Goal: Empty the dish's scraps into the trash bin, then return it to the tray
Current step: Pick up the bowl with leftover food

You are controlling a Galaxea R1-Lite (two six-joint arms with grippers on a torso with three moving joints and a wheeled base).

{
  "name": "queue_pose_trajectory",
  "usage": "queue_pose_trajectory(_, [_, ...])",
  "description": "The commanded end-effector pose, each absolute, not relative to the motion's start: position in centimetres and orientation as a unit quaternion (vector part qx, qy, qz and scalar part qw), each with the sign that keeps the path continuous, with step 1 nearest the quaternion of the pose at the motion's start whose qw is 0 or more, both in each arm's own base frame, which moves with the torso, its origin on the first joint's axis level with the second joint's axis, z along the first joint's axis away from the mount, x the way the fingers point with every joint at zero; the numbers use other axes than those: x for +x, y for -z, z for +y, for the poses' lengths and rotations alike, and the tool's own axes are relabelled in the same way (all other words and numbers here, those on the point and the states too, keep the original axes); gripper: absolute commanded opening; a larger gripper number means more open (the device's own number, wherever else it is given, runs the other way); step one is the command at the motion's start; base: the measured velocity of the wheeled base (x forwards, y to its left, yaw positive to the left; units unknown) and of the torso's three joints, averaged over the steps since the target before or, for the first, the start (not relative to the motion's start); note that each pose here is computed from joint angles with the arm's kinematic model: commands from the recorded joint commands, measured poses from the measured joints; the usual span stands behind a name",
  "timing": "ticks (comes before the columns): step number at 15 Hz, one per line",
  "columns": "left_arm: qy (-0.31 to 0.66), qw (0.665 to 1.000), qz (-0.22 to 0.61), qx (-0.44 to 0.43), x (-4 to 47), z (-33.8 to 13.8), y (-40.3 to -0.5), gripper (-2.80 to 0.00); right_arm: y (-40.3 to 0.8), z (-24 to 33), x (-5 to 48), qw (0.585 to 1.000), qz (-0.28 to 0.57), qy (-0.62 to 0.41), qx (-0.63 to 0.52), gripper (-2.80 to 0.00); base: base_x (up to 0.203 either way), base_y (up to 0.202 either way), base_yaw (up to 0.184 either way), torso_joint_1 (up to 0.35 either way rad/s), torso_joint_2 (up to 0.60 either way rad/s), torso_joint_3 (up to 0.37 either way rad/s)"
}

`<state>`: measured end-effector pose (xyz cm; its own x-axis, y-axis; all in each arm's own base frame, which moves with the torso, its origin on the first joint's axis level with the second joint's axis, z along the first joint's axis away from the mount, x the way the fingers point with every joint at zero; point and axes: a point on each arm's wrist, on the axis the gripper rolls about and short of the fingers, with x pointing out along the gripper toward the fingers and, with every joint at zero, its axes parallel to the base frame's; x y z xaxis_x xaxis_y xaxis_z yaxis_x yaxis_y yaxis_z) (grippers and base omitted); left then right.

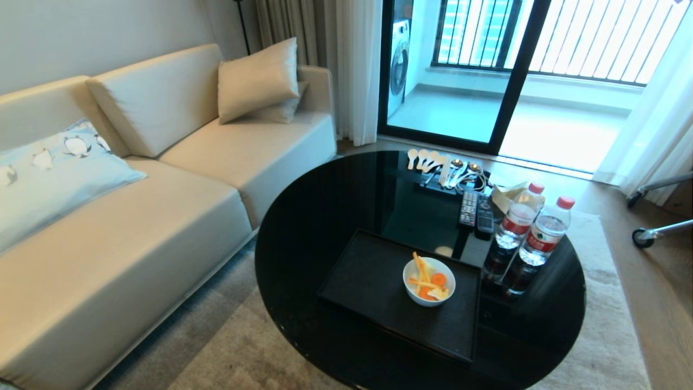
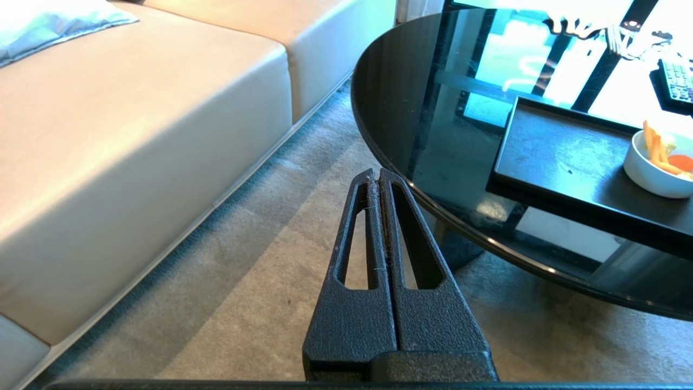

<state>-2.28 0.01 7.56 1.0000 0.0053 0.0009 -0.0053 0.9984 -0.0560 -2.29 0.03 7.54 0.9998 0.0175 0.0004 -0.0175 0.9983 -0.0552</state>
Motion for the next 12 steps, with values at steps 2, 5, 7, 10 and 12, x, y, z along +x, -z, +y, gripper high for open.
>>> queue_pose_trajectory(2, [-0.003, 1.0, -0.001, -0.028, -2.28, 0.01, -7.56, -2.8, -7.55, 0.03, -2.28, 1.0, 0.0, -0.009, -0.03, -2.8, 0.0, 0.0, 0.0, 0.0, 0.0, 0.0])
queue_pose_trajectory(5, [-0.003, 1.0, -0.001, -0.028, -2.28, 0.01, -7.56, -2.8, -7.55, 0.04, -2.28, 0.999, 0.0, -0.011, -0.034, -2.8, 0.0, 0.0, 0.0, 0.0, 0.0, 0.0])
queue_pose_trajectory(7, [-0.003, 1.0, -0.001, -0.028, -2.28, 0.01, -7.56, -2.8, -7.55, 0.05, -2.28, 0.999, 0.0, -0.012, -0.035, -2.8, 0.0, 0.0, 0.0, 0.0, 0.0, 0.0])
queue_pose_trajectory(10, [-0.003, 1.0, 0.0, -0.028, -2.27, 0.01, -7.57, -2.8, -7.53, 0.04, -2.28, 0.999, 0.0, -0.012, -0.033, -2.8, 0.0, 0.0, 0.0, 0.0, 0.0, 0.0])
queue_pose_trajectory(12, [-0.003, 1.0, -0.001, -0.028, -2.28, 0.01, -7.56, -2.8, -7.53, 0.05, -2.28, 0.999, 0.0, -0.012, -0.036, -2.8, 0.0, 0.0, 0.0, 0.0, 0.0, 0.0])
